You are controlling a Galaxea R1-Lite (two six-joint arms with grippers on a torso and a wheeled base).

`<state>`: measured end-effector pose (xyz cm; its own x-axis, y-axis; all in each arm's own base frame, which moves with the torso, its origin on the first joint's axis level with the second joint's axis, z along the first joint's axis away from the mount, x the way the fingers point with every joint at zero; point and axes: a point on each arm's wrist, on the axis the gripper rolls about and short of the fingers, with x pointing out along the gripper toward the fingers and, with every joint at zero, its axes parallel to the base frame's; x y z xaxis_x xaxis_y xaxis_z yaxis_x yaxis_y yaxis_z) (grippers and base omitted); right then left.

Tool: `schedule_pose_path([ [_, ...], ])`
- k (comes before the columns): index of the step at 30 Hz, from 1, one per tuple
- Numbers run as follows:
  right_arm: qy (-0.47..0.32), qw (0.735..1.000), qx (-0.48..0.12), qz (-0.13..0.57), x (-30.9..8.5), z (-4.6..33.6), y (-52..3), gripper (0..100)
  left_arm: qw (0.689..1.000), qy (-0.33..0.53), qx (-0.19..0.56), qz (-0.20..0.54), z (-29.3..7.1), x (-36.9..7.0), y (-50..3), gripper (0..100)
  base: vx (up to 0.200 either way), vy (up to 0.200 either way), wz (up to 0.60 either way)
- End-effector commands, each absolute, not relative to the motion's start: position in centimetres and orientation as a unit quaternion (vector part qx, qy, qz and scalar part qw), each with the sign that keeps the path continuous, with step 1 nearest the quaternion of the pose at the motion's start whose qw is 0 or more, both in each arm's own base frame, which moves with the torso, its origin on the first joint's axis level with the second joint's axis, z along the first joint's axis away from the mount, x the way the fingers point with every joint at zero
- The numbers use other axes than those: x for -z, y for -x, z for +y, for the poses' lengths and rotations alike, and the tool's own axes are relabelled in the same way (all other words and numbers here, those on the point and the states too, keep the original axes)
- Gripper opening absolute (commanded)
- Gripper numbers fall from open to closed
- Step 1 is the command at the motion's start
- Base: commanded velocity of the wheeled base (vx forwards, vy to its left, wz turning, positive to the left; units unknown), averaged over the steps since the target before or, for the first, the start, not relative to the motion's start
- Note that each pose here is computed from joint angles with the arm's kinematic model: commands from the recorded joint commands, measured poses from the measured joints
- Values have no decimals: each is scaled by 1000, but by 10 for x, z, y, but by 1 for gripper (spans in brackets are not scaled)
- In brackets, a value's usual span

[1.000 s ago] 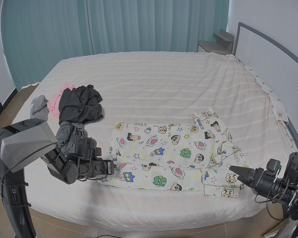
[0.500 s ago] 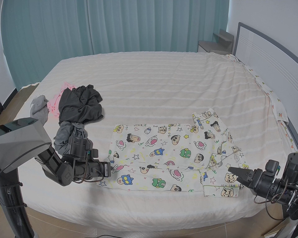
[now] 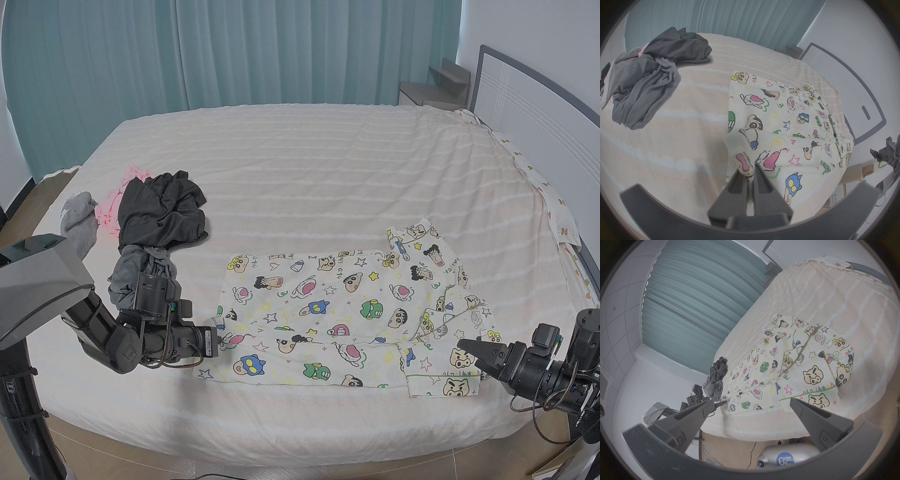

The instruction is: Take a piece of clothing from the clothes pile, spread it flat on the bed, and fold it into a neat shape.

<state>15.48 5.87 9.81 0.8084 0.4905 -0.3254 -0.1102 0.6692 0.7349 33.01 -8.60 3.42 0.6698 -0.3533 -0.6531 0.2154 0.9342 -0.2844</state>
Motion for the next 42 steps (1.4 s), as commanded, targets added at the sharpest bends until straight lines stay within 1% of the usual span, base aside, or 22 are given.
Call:
schedule_pose_path([
  [1, -368, 876, -168, 265, -95, 58, -154, 100, 910, 92, 156, 372, -86, -36, -330, 100, 0, 0, 0],
  [11, -368, 875, -166, 268, -94, 58, -154, 100, 911, 93, 146, 373, -85, -35, -329, 100, 0, 0, 0],
  [27, -368, 875, -164, 270, -93, 58, -154, 100, 911, 90, 153, 373, -87, -38, -316, 100, 0, 0, 0],
  [28, -368, 874, -164, 271, -93, 58, -154, 100, 910, 89, 153, 375, -86, -38, -315, 0, 0, 0, 0],
  [42, -366, 874, -162, 276, -91, 59, -155, 100, 912, 86, 144, 374, -78, -47, -295, 0, 0, 0, 0],
])
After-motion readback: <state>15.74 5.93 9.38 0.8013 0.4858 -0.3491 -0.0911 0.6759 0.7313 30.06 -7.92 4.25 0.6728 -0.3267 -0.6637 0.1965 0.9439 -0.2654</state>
